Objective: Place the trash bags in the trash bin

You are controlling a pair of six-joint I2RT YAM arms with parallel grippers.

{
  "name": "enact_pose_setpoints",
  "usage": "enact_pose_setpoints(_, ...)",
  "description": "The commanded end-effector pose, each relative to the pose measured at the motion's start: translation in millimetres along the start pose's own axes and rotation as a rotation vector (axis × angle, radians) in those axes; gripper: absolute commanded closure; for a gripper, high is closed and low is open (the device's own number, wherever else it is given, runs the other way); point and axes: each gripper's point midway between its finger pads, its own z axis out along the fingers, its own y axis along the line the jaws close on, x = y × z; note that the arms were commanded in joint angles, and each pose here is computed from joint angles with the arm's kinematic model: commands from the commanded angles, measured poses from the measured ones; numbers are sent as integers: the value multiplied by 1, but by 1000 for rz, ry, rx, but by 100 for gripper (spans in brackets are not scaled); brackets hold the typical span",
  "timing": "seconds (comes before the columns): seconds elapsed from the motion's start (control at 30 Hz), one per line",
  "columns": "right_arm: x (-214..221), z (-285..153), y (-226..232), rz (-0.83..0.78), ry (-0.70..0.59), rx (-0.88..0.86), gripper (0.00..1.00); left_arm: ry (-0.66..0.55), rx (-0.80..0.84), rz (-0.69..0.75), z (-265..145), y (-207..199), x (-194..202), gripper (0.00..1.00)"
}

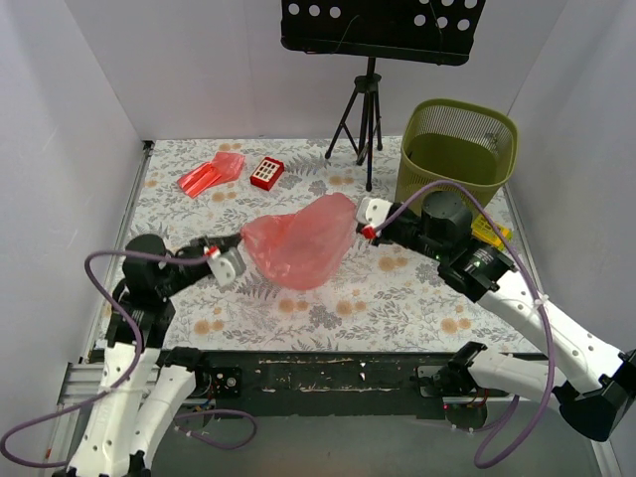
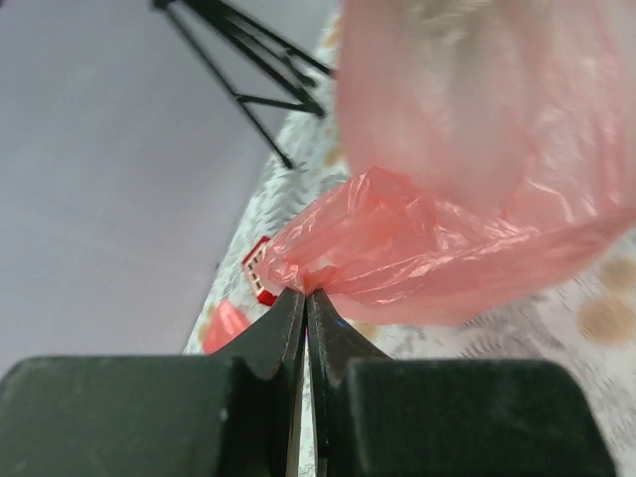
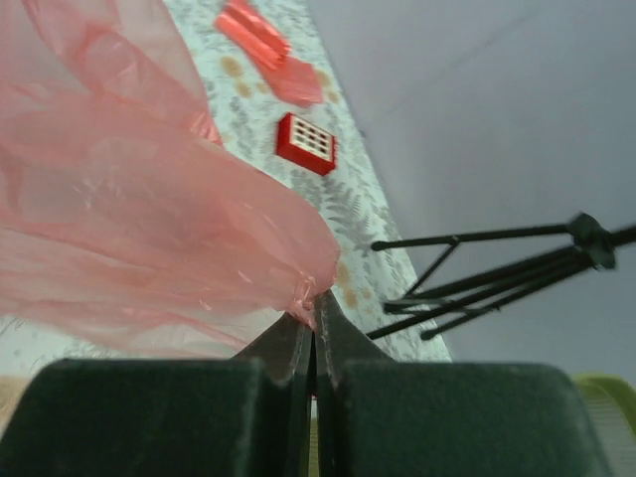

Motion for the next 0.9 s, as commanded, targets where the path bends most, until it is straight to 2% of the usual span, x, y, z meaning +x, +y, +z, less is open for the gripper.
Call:
enact_pose_setpoints(0.0,-24,-9,-74,168,-25,259,99,-29,-390,-272,2,119,-25,100)
enact_pose_setpoints(0.07,-24,-6,-87,150,-10,279,99,-53,-466,-322,4,156,-38,100)
enact_pose_setpoints(0.2,-17,3,-89,121,67,195,54,-113,-560,-404,10,202,-51,100)
enact_pose_setpoints(0.37,-11,-13,-97,408,127,50,23,-85,-784,-552,5,256,-35,100)
enact_pose_setpoints(0.43,-9,-18,-128,404,126,119,23,-53,-869,-598,2,270,-22,100)
enact_pose_setpoints(0.5,-4,-25,-147,404,135,167,23,-39,-883,-607,3,271,-16,100)
enact_pose_setpoints(0.87,82,-25,-181,502,292,250,23,-148,-838,-593,0,268,-44,100)
